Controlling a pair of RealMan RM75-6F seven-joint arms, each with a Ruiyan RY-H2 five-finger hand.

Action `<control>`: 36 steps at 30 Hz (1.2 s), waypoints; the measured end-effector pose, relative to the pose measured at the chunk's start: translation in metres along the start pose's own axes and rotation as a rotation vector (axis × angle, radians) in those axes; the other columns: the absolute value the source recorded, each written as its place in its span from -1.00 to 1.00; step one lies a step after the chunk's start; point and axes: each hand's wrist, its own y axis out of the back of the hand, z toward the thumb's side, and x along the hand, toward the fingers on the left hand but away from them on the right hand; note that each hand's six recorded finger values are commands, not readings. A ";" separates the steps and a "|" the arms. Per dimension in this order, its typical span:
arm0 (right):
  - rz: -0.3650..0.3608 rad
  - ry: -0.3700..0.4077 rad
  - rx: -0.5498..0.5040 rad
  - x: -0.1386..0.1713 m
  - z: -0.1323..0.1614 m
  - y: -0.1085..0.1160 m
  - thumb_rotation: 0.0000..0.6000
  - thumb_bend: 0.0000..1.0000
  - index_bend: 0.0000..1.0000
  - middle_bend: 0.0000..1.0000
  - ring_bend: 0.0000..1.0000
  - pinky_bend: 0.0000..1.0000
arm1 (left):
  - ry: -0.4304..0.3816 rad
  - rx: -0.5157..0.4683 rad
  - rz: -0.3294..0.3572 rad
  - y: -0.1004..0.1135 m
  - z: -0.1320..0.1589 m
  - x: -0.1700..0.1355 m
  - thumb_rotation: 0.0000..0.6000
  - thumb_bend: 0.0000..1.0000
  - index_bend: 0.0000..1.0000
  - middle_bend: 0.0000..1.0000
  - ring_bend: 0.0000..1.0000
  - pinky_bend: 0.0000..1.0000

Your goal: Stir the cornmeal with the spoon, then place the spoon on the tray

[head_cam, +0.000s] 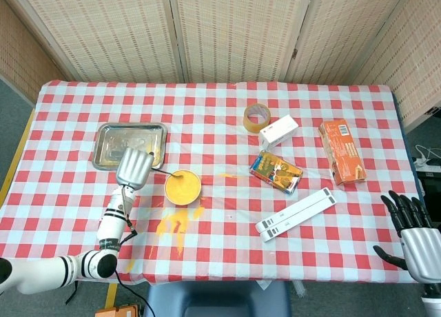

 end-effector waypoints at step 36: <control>-0.012 0.020 0.000 0.006 0.005 0.003 1.00 -0.89 -1.00 -1.00 -1.00 -1.00 | -0.104 0.070 0.011 0.006 0.020 -0.045 1.00 0.60 0.74 1.00 1.00 1.00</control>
